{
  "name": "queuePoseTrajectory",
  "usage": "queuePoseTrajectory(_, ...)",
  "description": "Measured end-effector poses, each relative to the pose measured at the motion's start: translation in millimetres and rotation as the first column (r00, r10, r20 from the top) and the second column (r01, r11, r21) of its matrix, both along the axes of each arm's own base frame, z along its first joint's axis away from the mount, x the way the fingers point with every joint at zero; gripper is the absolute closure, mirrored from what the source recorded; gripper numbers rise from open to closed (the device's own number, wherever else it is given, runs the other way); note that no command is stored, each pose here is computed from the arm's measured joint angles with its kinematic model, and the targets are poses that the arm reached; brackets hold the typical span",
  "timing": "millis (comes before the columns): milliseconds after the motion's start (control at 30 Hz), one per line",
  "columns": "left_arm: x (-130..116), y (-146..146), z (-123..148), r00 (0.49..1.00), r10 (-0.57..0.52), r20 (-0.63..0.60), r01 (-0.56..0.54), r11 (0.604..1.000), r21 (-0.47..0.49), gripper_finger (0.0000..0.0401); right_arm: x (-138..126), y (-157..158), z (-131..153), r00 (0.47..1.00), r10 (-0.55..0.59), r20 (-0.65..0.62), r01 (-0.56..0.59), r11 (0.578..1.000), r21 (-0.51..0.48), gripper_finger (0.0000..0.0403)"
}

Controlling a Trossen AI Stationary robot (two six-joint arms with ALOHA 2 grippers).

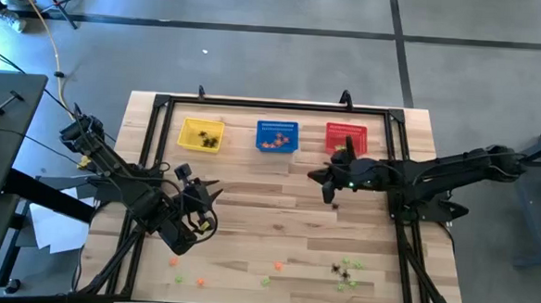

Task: Sort Halloween decoration
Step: Put the orange spider toy into the blue basket

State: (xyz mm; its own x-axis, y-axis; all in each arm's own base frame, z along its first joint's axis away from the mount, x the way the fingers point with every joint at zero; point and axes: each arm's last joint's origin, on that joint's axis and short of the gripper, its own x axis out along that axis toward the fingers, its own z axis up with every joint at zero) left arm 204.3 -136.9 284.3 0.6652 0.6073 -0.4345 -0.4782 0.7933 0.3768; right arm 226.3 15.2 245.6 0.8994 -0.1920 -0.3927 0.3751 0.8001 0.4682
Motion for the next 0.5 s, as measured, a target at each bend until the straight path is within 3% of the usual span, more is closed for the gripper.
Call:
queuePoseTrajectory(333, 5.2, 7.4, 0.3, 0.999, 0.039, 0.010, -0.039, 0.999, 0.002, 0.0300, 29.8, -39.6, -18.6, 0.991, -0.136, 0.015, 0.137, 0.981, -0.138, 0.0403)
queuePoseTrajectory(500, 6.1, 8.8, 0.3, 0.999, 0.045, 0.009, -0.045, 0.999, 0.002, 0.0300, 45.6, -75.1, -30.9, 0.986, -0.144, 0.085, 0.154, 0.981, -0.116, 0.0403)
